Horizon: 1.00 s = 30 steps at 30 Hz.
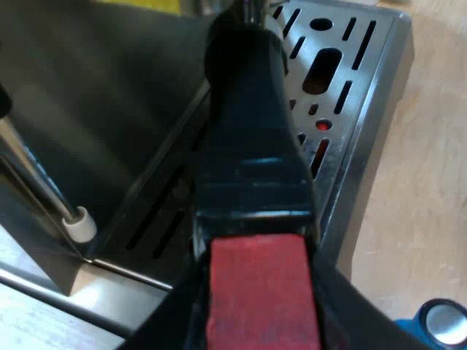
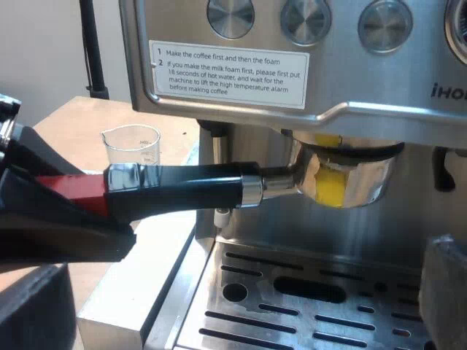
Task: Put the handle in the coffee machine
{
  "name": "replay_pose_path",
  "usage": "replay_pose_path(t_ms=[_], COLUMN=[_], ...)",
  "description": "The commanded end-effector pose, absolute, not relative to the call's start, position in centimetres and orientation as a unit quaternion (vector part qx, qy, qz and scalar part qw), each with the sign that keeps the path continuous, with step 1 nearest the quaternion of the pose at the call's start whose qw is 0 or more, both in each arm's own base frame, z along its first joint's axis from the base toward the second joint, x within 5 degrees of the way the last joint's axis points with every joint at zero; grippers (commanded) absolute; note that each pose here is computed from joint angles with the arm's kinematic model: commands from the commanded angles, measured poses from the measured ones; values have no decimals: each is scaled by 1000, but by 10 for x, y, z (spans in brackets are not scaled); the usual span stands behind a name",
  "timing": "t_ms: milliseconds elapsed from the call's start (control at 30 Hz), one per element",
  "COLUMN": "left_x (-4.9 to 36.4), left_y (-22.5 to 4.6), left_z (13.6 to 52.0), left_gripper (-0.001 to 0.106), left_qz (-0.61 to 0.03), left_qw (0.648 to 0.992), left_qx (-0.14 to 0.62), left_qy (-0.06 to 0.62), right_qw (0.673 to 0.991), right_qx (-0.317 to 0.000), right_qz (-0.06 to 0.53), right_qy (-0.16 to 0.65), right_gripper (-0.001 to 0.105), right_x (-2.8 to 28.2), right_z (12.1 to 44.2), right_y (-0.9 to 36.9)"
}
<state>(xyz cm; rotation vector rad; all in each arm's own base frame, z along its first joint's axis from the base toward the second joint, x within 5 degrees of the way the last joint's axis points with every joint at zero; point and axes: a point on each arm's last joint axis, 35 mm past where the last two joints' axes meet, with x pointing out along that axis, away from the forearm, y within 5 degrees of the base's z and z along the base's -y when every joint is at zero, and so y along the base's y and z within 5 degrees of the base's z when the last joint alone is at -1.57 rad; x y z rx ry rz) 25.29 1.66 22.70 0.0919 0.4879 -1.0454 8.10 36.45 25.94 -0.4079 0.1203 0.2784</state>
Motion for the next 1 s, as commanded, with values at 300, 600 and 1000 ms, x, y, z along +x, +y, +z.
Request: replay_pose_path(t_ms=[300, 600, 1000], left_x=[256, 263, 252], left_y=[14, 15, 11], left_z=[245, 251, 249], left_gripper=[0, 0, 0], left_qz=[-529, -513, -572], left_qw=[833, 845, 809], left_qx=[78, 56, -26], left_qy=[145, 141, 135], right_qw=[968, 968, 968], right_qx=[-203, -203, -203], right_qz=[133, 133, 133], right_qy=[57, 57, 57], right_gripper=[97, 97, 97], right_x=[82, 82, 82], right_z=[263, 263, 263], right_y=[364, 364, 364])
